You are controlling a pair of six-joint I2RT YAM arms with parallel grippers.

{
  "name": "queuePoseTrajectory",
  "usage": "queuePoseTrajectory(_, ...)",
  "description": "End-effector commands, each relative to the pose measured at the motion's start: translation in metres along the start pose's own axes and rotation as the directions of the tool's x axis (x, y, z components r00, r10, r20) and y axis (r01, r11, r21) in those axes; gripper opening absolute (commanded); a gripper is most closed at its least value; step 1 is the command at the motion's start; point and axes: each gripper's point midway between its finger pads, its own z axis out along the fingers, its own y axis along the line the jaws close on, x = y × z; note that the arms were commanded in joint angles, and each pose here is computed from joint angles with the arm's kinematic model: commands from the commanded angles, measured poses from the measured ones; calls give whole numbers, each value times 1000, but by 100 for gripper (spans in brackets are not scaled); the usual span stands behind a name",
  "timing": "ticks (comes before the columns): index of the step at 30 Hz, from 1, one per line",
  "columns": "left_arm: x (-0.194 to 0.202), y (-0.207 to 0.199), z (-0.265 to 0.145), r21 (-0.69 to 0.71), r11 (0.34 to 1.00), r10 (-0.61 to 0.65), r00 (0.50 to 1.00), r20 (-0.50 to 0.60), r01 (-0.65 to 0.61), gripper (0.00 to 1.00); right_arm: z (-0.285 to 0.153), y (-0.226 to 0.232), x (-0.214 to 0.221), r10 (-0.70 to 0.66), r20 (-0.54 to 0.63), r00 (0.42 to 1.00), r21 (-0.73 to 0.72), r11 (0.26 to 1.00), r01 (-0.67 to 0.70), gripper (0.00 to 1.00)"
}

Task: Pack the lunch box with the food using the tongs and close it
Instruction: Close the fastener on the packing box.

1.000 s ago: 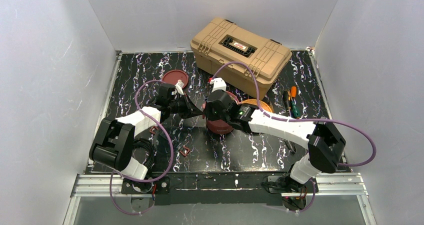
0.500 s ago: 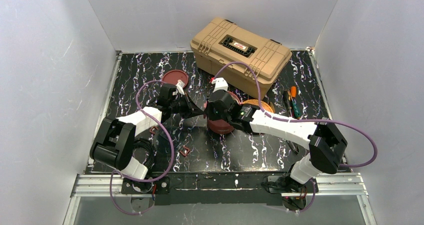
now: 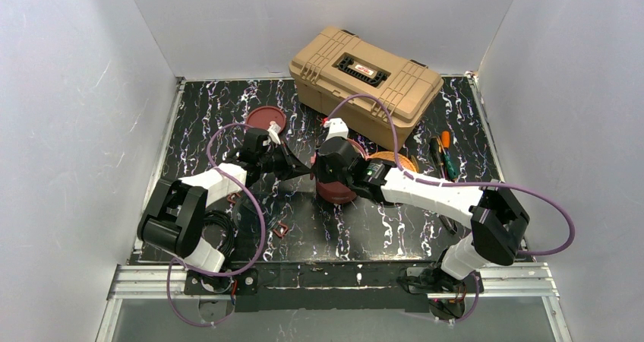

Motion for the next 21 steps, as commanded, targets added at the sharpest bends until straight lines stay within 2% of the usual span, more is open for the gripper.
queuePoseTrajectory(1,34,36,7,-126,992,-40,996,-76,30,0,0,-12,33,50,-102,994,27,999,-47,1)
queuePoseTrajectory(21,41,31,12,-125,992,-21,996,-84,10,0,-1,-15,34,80,-80,994,24,997,-79,1)
